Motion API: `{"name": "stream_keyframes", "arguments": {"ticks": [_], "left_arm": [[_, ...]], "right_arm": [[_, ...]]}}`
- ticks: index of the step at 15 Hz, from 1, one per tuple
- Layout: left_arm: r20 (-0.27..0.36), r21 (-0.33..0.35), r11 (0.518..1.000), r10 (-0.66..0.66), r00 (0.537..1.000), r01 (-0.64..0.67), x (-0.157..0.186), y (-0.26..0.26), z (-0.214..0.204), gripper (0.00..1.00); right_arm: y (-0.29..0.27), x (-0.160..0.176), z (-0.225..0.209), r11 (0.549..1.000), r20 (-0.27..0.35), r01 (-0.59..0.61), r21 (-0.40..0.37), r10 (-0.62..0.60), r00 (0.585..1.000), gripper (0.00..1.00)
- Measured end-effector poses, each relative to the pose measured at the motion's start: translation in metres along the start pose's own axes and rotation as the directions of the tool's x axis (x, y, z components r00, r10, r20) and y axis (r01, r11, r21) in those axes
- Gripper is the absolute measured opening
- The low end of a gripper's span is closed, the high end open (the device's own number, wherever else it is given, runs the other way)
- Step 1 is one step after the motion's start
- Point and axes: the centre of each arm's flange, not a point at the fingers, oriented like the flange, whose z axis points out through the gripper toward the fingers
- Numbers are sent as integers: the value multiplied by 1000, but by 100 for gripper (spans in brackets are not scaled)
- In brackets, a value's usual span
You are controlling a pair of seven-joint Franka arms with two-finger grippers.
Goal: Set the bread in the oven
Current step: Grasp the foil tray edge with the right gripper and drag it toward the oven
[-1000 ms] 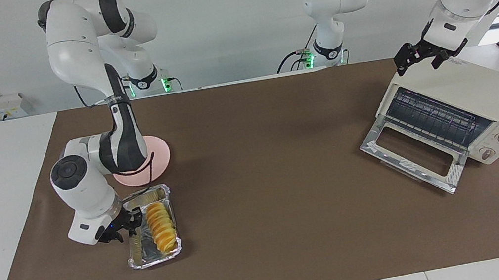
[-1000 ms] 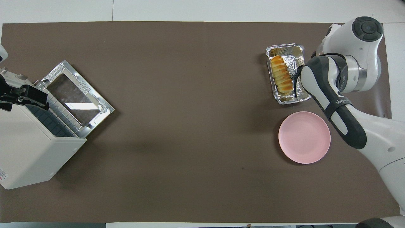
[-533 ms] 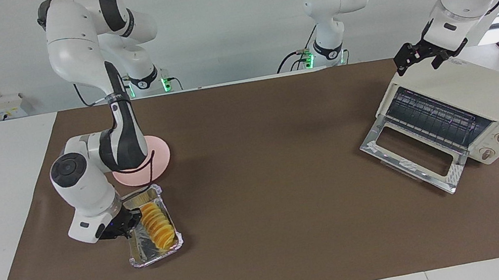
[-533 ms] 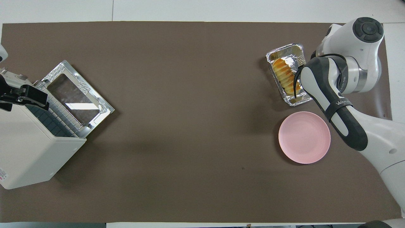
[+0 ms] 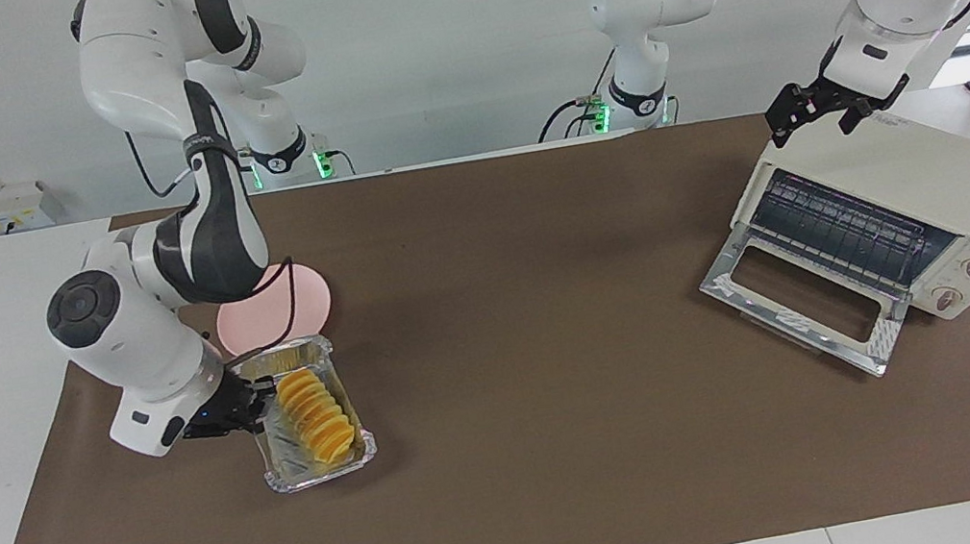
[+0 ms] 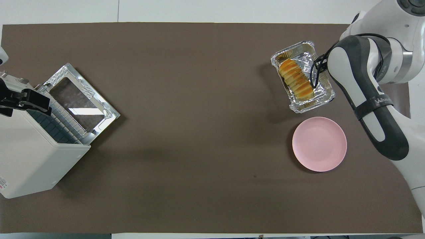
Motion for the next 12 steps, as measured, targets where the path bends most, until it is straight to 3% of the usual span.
{"name": "stream_keyframes", "arguments": {"ticks": [5, 12], "left_arm": [[0, 0, 1000, 0, 1000, 0, 0, 0, 0, 100], [0, 0, 1000, 0, 1000, 0, 0, 0, 0, 100]], "right_arm": [[-137, 11, -29, 989, 13, -150, 13, 150, 989, 1], [-273, 5, 2, 971, 9, -228, 71, 228, 974, 1]]}}
